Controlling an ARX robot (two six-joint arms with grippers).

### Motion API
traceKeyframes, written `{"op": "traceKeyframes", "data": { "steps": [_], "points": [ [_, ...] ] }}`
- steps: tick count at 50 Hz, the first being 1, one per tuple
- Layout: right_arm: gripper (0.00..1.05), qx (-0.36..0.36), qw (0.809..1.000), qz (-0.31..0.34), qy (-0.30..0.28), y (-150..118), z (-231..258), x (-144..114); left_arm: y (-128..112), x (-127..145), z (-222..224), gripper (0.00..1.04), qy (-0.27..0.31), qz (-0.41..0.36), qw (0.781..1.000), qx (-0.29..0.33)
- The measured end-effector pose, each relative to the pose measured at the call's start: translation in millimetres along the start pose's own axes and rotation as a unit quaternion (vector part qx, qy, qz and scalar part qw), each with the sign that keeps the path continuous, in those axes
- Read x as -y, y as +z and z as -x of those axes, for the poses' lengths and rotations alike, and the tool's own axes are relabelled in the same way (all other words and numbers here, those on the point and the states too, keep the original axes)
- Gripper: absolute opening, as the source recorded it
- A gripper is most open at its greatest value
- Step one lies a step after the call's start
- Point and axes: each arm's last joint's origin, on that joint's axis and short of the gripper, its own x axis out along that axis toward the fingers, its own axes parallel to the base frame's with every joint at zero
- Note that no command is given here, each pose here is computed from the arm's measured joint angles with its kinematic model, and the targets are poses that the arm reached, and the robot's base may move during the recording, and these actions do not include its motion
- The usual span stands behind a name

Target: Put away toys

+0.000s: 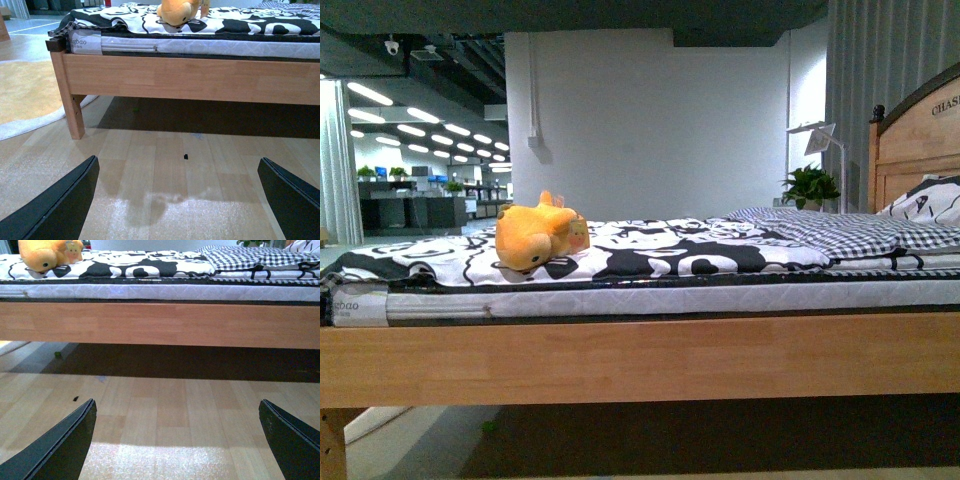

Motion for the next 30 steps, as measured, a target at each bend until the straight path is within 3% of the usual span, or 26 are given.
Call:
{"op": "traceKeyframes", "data": {
  "steps": [30],
  "points": [
    [0.98, 0.000, 1.000, 0.000, 0.000, 0.0, 0.0, 0.0, 0.1, 0.1, 0.0, 0.99, -0.001, 0.000, 1.000, 0.000]
  ]
}}
